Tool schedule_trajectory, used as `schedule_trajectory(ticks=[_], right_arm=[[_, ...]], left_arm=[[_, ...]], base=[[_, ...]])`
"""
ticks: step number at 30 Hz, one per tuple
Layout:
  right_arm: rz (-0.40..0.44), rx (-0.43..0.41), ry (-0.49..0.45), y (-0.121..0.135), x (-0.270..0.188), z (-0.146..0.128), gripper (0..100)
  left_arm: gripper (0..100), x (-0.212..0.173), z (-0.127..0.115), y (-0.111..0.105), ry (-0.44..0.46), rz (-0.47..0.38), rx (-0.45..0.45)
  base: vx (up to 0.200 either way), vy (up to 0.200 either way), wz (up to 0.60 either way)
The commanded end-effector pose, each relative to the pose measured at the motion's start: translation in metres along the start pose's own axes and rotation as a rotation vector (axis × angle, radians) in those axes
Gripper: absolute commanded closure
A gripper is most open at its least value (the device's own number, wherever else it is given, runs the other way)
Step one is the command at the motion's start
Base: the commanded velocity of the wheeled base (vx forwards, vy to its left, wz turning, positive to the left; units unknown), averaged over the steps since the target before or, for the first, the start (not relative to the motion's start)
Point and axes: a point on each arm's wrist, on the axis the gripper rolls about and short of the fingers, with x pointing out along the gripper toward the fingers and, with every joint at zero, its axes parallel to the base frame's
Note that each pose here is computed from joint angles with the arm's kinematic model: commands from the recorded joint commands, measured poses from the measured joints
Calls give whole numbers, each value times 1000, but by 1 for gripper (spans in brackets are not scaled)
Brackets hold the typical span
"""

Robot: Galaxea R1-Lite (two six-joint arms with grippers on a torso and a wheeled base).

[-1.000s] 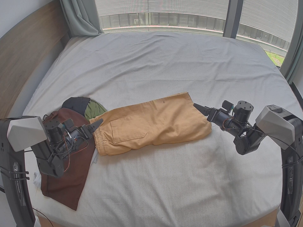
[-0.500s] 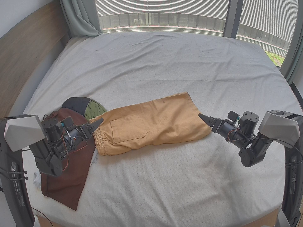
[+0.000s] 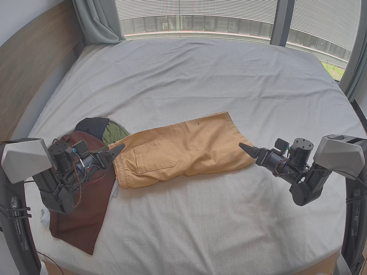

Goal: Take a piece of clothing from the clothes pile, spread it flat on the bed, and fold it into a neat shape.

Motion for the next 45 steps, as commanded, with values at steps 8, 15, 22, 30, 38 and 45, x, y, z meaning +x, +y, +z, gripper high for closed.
schedule_trajectory(ticks=[8,15,22,30,38,45], right_arm=[[-26,30,67,-1,-4,-14,0],[-42,48,101,-6,-2,-25,0],[-63,66,143,-16,0,-43,0],[-70,83,189,-16,2,-55,0],[-72,126,151,-1,33,-78,0],[-43,179,117,4,53,-86,0]], left_arm=[[0,-2,-1,0,5,2,0],[0,-2,-1,0,4,2,19],[0,-2,-2,1,8,5,16],[0,-2,-3,2,9,7,17],[0,-2,-2,3,8,10,15],[0,-2,-1,3,4,8,17]], base=[[0,0,0],[0,0,0],[0,0,0],[0,0,0],[0,0,0],[0,0,0]])
